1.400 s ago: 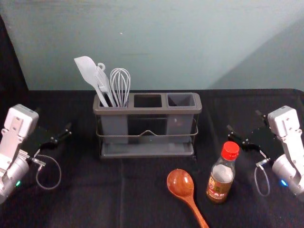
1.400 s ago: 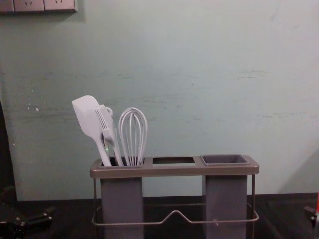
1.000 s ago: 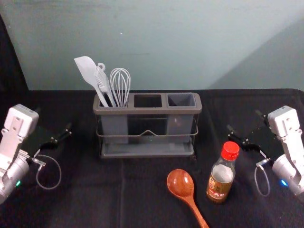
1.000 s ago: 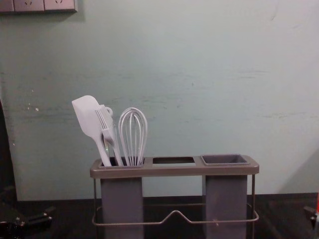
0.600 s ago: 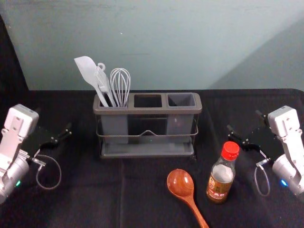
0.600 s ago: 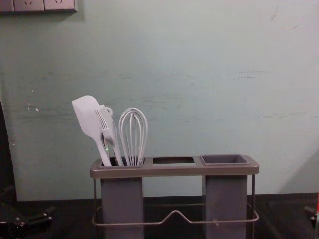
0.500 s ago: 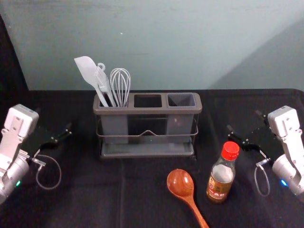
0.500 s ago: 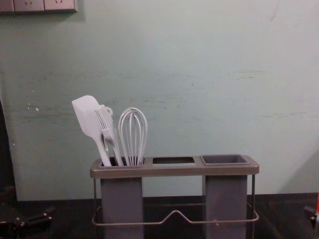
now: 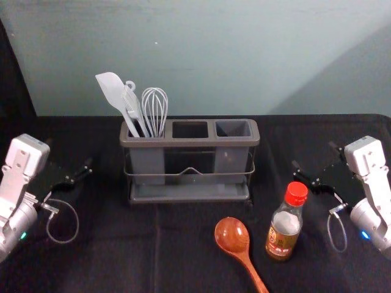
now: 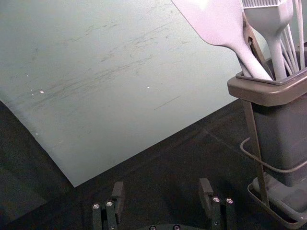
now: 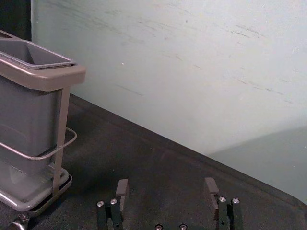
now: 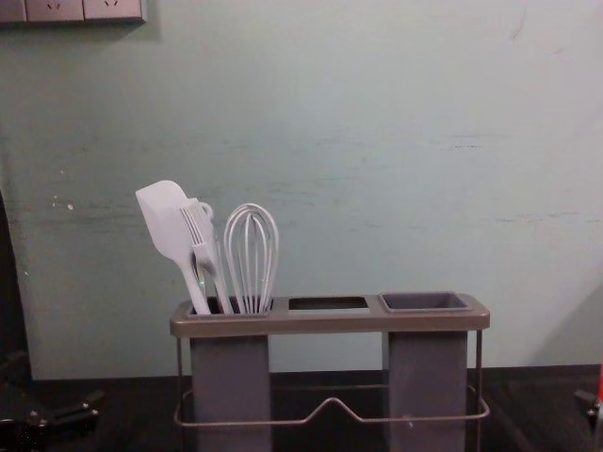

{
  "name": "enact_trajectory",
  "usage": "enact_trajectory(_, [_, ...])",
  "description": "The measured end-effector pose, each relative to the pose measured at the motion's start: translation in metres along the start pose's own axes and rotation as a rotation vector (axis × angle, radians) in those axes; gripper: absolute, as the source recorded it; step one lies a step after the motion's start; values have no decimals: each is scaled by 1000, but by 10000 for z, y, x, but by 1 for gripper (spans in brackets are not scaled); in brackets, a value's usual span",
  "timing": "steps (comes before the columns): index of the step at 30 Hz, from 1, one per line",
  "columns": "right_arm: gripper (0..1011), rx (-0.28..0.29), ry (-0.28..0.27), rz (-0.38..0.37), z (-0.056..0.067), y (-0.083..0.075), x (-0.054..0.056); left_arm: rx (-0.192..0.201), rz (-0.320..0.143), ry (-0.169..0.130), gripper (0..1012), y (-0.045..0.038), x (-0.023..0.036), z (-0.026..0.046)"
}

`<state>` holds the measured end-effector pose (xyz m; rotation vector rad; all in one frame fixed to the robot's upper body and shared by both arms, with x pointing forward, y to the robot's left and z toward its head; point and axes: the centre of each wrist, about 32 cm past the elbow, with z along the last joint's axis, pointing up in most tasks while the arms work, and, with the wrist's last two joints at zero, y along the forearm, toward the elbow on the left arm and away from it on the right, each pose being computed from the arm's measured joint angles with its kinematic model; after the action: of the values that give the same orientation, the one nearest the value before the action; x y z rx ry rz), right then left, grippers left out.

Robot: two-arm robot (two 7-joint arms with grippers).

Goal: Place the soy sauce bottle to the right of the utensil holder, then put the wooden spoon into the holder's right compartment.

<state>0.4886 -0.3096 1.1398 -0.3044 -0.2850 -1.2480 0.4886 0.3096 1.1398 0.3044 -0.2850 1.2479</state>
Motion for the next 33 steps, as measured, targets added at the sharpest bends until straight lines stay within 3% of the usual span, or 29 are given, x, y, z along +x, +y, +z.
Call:
enact_trajectory(11, [1003,0,0,0,0,0,0,0,0,0,1011,0,0,0])
enact_trajectory(16, [1002,9,-32,-5,3,-66,-45,0,0,0,1011,0,0,0])
enact_trajectory(20, [1002,22,-54,4,5,-198,-78,0,0,0,1011,0,0,0])
enact_trajectory(33, [1003,60,-134,-20,30,-893,-110,0,0,0,1011,0,0,0])
